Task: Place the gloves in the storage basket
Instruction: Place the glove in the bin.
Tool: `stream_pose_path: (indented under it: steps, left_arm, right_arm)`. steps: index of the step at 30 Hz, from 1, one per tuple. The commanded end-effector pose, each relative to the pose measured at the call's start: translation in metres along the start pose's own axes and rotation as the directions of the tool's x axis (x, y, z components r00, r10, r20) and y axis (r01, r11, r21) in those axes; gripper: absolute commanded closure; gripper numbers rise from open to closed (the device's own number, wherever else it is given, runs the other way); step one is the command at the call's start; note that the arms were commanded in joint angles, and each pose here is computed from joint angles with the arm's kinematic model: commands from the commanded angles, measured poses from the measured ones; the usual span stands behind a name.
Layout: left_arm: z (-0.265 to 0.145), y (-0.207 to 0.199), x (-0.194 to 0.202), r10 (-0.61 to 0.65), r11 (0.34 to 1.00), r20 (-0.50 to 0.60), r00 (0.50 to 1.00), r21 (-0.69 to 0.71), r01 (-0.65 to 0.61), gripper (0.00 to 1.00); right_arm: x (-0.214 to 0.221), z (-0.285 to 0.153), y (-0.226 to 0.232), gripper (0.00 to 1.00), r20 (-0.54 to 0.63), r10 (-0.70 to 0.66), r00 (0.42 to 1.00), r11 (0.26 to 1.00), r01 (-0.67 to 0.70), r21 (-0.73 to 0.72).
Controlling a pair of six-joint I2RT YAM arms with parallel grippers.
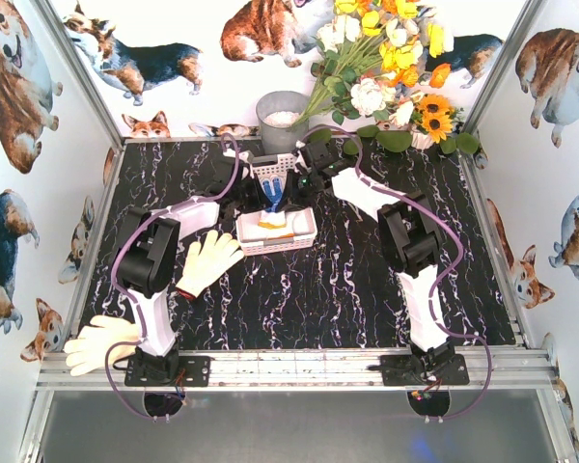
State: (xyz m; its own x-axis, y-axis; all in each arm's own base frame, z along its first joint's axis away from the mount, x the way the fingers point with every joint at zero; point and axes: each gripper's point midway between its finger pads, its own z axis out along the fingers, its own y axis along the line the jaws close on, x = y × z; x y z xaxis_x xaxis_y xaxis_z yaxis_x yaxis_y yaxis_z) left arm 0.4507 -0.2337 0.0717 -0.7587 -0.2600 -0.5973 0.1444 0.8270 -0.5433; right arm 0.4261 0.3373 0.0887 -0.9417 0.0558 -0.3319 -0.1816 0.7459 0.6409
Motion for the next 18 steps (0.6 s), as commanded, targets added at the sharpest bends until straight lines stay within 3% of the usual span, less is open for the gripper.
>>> stream_pose_path:
  steps: [1,18]
  left_arm:
    - [-0.011,-0.011,0.002,0.021,1.0,-0.001,1.0,0.012,-0.021,0.99]
    - [-0.007,-0.005,0.022,0.037,0.999,-0.067,0.997,-0.002,-0.037,0.91]
  right_arm:
    - [-0.013,-0.029,0.027,1.0,0.066,-0.072,0.995,0.997,0.073,-0.018]
    - [-0.005,-0.031,0.01,1.0,0.04,-0.116,0.993,0.989,0.111,0.096]
